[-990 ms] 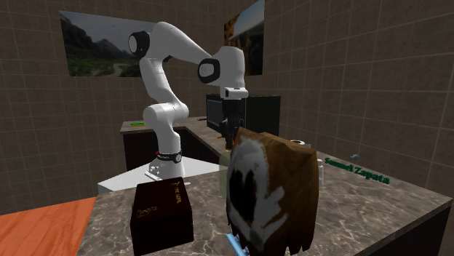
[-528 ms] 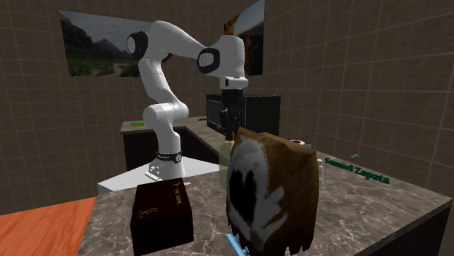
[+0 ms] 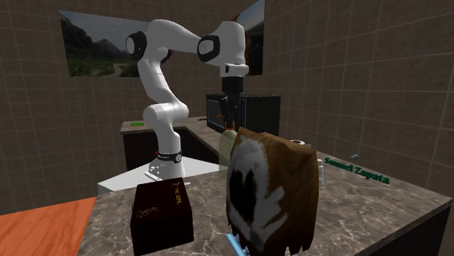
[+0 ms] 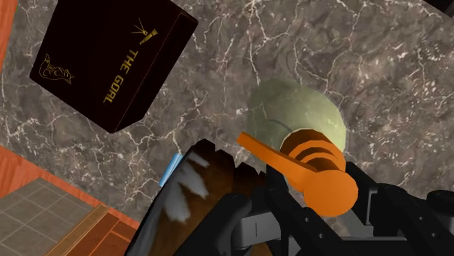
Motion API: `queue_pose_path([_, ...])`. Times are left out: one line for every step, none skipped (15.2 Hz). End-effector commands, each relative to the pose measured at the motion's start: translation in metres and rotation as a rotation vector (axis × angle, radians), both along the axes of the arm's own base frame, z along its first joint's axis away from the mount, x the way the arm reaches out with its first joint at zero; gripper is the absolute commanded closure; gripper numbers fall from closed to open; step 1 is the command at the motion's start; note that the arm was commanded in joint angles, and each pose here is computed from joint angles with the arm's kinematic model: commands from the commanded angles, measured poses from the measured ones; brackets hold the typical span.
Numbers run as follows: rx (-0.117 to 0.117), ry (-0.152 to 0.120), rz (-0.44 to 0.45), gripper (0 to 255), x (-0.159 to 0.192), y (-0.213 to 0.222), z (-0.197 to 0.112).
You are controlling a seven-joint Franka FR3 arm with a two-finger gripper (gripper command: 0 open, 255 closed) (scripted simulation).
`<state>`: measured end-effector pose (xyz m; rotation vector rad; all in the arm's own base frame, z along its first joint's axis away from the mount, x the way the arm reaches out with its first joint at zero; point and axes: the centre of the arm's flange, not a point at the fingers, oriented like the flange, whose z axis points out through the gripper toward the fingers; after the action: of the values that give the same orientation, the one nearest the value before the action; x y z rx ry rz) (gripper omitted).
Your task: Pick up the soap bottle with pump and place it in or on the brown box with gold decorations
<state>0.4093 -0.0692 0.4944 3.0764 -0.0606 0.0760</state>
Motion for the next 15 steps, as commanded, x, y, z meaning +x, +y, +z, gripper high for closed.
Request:
queue_pose_path([0.000, 0.000, 0.000, 255, 0.000, 0.000, 0.011])
queue_pose_path([0.000, 0.000, 0.000, 255, 0.000, 0.000, 0.016])
queue_pose_path([0.000, 0.000, 0.000, 255, 0.000, 0.000, 0.021])
queue_pose_path([0.000, 0.000, 0.000, 255, 0.000, 0.000, 0.027])
queue_pose_path([0.000, 0.000, 0.000, 255, 0.000, 0.000, 0.032])
queue_pose_path([0.000, 0.000, 0.000, 255, 0.000, 0.000, 0.037])
queue_pose_path([0.000, 0.000, 0.000, 255, 0.000, 0.000, 0.043])
queue_pose_path([0.000, 0.000, 0.000, 255, 0.000, 0.000, 0.048])
queue_pose_path([0.000, 0.000, 0.000, 255, 0.000, 0.000, 0.053])
queue_pose_path([0.000, 0.000, 0.000, 255, 0.000, 0.000, 0.058])
queue_pose_path([0.000, 0.000, 0.000, 255, 0.000, 0.000, 0.064])
queue_pose_path([0.000, 0.000, 0.000, 255, 0.000, 0.000, 0.069])
queue_pose_path([0.000, 0.000, 0.000, 255, 0.000, 0.000, 0.074])
queue_pose_path([0.000, 0.000, 0.000, 255, 0.000, 0.000, 0.080])
queue_pose_path([0.000, 0.000, 0.000, 255, 0.000, 0.000, 0.085])
